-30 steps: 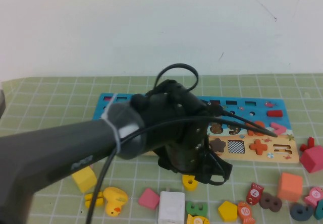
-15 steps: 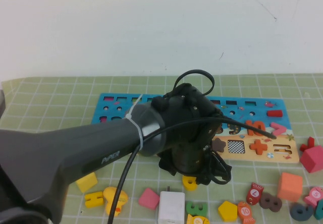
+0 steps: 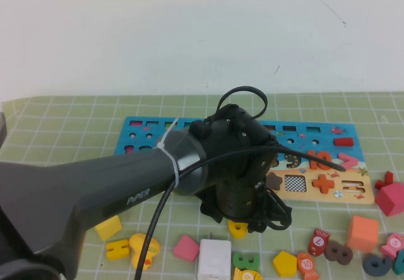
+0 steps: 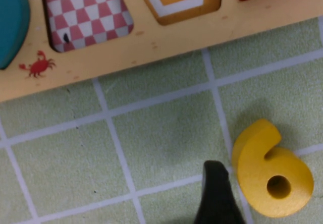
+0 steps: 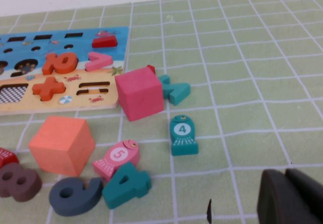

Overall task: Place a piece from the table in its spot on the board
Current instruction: Pick up the "number 6"

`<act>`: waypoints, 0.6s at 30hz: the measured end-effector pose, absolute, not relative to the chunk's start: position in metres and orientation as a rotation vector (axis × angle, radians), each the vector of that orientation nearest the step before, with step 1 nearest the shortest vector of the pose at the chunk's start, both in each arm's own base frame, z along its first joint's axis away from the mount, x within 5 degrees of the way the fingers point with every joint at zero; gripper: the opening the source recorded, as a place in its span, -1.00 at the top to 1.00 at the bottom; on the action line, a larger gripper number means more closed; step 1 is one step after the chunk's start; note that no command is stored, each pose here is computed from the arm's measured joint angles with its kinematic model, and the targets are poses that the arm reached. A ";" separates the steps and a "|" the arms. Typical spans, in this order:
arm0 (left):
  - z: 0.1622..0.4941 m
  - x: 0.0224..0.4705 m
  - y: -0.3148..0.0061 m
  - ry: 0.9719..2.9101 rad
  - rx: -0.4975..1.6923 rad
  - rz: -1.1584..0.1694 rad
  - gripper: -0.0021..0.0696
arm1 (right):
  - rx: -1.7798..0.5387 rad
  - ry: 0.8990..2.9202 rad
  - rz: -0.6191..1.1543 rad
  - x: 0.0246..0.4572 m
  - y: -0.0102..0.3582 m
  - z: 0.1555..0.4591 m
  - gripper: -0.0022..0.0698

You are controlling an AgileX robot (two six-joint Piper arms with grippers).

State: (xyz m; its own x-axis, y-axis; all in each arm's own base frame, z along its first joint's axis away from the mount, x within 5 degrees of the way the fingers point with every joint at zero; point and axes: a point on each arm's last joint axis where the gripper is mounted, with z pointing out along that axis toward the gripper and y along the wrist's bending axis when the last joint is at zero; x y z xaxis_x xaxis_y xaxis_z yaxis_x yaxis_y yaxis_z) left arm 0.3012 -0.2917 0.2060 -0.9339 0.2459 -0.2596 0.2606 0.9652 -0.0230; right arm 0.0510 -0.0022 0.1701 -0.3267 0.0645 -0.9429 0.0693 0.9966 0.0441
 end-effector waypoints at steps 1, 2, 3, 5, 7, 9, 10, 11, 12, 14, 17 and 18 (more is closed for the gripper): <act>0.206 0.301 -0.292 2.860 0.365 -0.084 -0.19 | 0.096 1.905 -0.005 0.051 -0.002 0.170 0.95; 0.206 0.301 -0.292 2.861 0.360 -0.085 -0.19 | 0.096 1.905 -0.005 0.051 -0.002 0.170 0.95; 0.206 0.301 -0.292 2.861 0.359 -0.085 -0.19 | 0.096 1.905 -0.005 0.051 -0.002 0.170 0.95; 0.206 0.301 -0.292 2.865 0.355 -0.092 -0.18 | 0.096 1.905 -0.005 0.051 -0.002 0.170 0.95; 0.206 0.301 -0.292 2.868 0.350 -0.097 -0.14 | 0.096 1.905 -0.005 0.051 -0.002 0.170 0.95; 0.205 0.300 -0.293 2.874 0.346 -0.102 -0.09 | 0.096 1.905 -0.005 0.051 -0.002 0.170 0.95; 0.205 0.300 -0.293 2.874 0.342 -0.106 -0.06 | 0.096 1.905 -0.005 0.051 -0.002 0.170 0.95; 0.205 0.300 -0.293 2.872 0.342 -0.108 -0.05 | 0.096 1.905 -0.005 0.051 -0.002 0.170 0.95; 0.205 0.300 -0.293 2.871 0.341 -0.113 -0.04 | 0.096 1.905 -0.005 0.051 -0.002 0.170 0.95; 0.205 0.300 -0.294 2.871 0.340 -0.117 -0.03 | 0.096 1.905 -0.005 0.051 -0.002 0.170 0.95; 0.205 0.300 -0.294 2.871 0.340 -0.117 -0.02 | 0.096 1.905 -0.005 0.051 -0.002 0.170 0.95; 0.205 0.300 -0.294 2.871 0.340 -0.117 -0.02 | 0.096 1.905 -0.005 0.051 -0.002 0.170 0.95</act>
